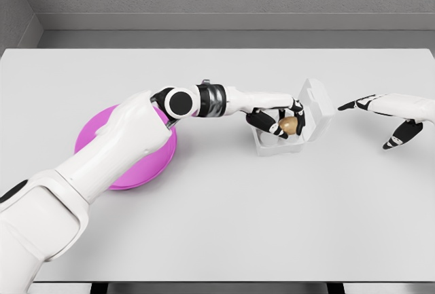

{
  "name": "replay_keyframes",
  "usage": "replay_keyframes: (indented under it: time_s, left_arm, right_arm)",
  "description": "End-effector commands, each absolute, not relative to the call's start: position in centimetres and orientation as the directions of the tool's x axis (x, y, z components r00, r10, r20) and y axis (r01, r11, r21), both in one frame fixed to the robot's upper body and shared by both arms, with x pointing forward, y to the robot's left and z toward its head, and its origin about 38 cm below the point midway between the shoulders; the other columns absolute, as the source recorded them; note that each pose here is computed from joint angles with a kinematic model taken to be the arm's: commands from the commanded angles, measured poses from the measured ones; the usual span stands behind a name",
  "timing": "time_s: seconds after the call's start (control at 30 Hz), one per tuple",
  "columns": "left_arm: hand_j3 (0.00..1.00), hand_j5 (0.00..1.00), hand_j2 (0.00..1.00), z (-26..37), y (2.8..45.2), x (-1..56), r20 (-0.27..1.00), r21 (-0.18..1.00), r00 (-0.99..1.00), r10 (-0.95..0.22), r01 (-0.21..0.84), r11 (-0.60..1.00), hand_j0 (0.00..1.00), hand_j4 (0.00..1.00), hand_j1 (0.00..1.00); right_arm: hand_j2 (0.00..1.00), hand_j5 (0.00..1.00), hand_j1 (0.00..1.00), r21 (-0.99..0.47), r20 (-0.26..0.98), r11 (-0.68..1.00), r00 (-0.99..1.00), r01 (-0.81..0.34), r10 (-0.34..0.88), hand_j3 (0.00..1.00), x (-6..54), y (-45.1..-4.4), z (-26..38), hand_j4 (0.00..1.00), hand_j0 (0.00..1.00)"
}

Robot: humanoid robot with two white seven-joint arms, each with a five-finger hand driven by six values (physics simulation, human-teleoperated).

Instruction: Pack egg into the box and close the box lid

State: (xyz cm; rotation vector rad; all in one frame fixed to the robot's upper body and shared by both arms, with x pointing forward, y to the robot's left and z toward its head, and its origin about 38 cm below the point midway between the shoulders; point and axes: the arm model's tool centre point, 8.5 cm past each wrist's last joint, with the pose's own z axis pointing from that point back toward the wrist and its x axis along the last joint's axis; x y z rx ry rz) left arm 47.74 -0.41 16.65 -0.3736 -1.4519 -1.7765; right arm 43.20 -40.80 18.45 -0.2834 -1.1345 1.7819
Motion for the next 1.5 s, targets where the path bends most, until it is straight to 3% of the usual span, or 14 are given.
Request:
replay_keyframes:
  time_s: [0.0,0.17,0.5,0.87,1.2,1.47]
  left_arm:
    - [0.44,0.44,0.44,16.7,-0.4,47.8,0.666,0.685,-0.638,-0.386,0.728,-0.021,0.44,0.44,0.44]
    - [0.56,0.56,0.56,17.0,0.0,47.9,0.664,0.692,-0.645,-0.378,0.722,-0.016,0.56,0.56,0.56]
    - [0.59,0.59,0.59,16.9,0.1,47.9,0.664,0.692,-0.644,-0.380,0.722,-0.015,0.59,0.59,0.59]
    - [0.77,0.77,0.77,16.9,0.2,48.0,0.664,0.691,-0.643,-0.382,0.723,-0.016,0.77,0.77,0.77]
    - [0.79,0.79,0.79,17.3,1.5,48.2,0.653,0.710,-0.665,-0.362,0.704,-0.011,0.79,0.79,0.79]
    - [0.83,0.83,0.83,21.2,6.5,48.8,0.631,0.751,-0.695,-0.345,0.659,0.046,0.83,0.83,0.83]
  right_arm:
    - [1.00,1.00,1.00,-0.795,0.283,-0.092,-0.501,-0.600,0.817,1.00,43.2,-40.9,18.5,1.00,1.00]
    - [1.00,1.00,1.00,-0.795,0.282,-0.093,-0.501,-0.600,0.818,1.00,43.2,-40.9,18.6,1.00,1.00]
    - [1.00,1.00,1.00,-0.794,0.281,-0.094,-0.499,-0.601,0.820,1.00,43.1,-41.1,18.6,1.00,1.00]
    - [1.00,1.00,1.00,-0.793,0.282,-0.092,-0.498,-0.602,0.820,1.00,43.1,-41.0,18.5,1.00,1.00]
    - [1.00,1.00,1.00,-0.794,0.280,-0.093,-0.498,-0.600,0.821,1.00,43.2,-41.1,18.6,1.00,1.00]
    - [1.00,1.00,1.00,-0.794,0.280,-0.093,-0.497,-0.601,0.822,1.00,43.1,-41.2,18.6,1.00,1.00]
